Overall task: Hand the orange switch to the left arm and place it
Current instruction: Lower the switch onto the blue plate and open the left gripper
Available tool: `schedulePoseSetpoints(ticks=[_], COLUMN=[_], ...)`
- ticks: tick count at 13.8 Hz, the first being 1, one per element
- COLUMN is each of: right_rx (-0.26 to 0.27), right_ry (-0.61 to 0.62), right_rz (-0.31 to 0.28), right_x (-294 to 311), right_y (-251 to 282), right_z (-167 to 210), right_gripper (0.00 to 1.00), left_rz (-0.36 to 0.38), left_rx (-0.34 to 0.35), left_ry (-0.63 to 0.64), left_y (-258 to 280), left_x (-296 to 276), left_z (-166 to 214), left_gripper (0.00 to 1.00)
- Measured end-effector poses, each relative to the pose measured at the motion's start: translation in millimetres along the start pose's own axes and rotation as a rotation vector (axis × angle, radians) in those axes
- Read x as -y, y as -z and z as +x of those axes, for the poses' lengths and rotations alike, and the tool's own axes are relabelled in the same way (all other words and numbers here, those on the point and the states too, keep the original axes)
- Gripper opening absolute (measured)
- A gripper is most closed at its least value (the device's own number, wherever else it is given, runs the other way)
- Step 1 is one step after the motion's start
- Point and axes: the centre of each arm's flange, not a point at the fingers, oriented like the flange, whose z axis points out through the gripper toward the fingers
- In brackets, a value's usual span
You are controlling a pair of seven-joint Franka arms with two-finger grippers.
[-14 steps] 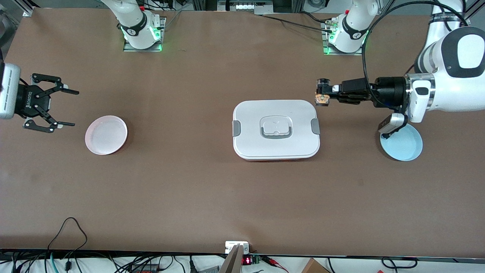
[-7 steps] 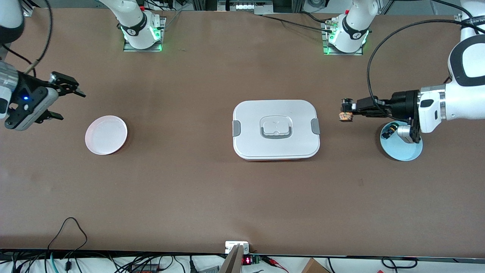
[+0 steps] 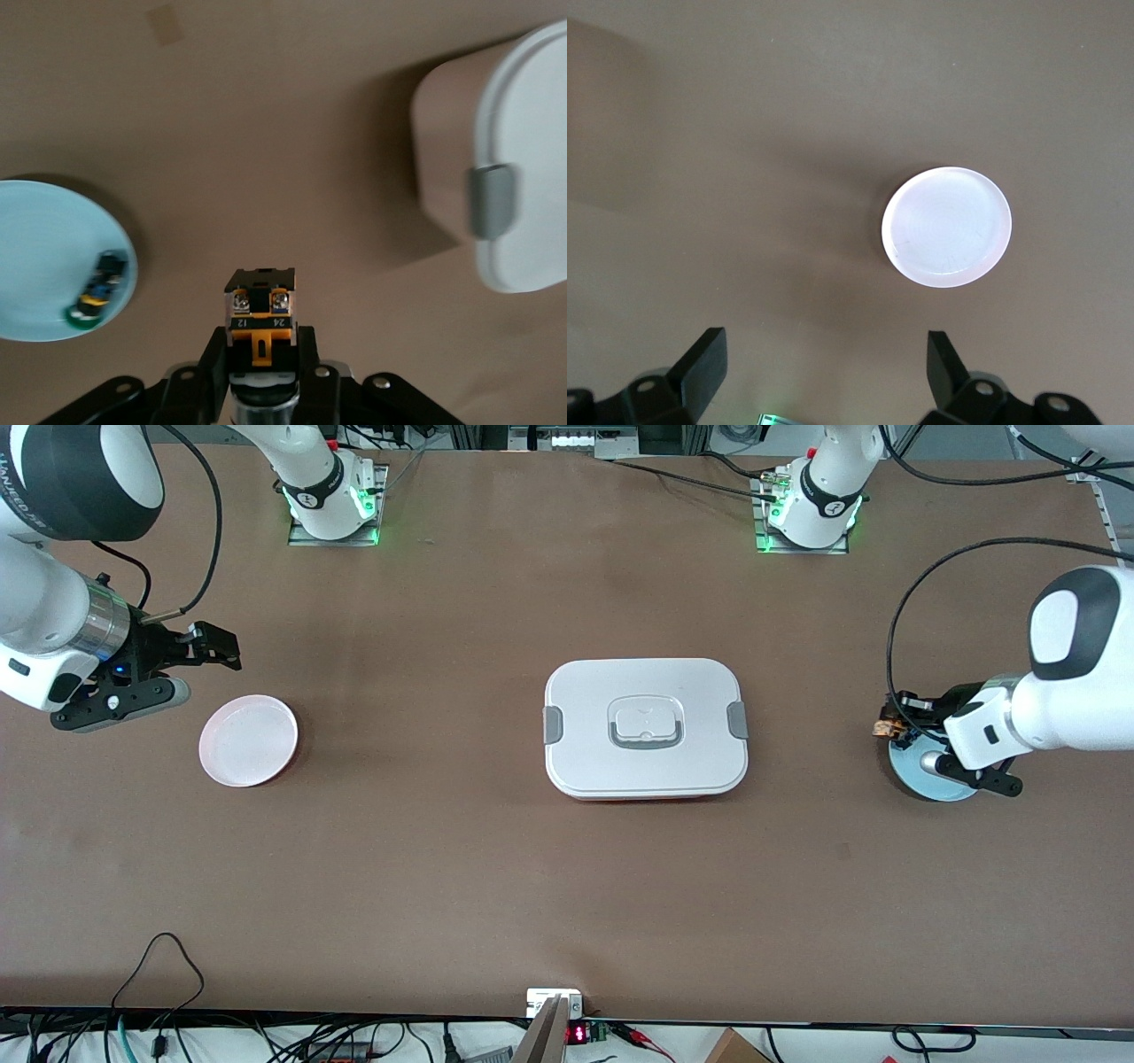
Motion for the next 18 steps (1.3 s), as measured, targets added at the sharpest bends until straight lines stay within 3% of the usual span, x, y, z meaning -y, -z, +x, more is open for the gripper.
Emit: schedulePoseSetpoints(ticks=[3, 10, 13, 17, 18], right_rx=[-0.023, -0.062, -0.091, -0.094, -0.095], right_ry=[-0.011, -0.056, -0.085, -0.095, -0.095], right_rz=[-0.005, -0.015, -0.024, -0.024, -0.024], right_x=[-5, -32, -48, -53, -53], right_y=[10, 23, 37, 39, 39], right_z=[-2, -6, -11, -12, -12], right_gripper=[1.00, 1.00, 1.00, 1.00, 1.00], left_rz=[0.121, 0.260, 0.296, 0.287, 0.285], left_rx=[0.031, 0.065, 0.074, 0.069, 0.063], left_ry=[-0.197, -0.718, -0.841, -0.937, -0.945], left_y=[-20, -82, -103, -134, -141], left_x=[24, 110, 136, 162, 167], left_z=[14, 39, 33, 15, 11], left_gripper=[0.34, 0.34, 0.34, 0.34, 0.39])
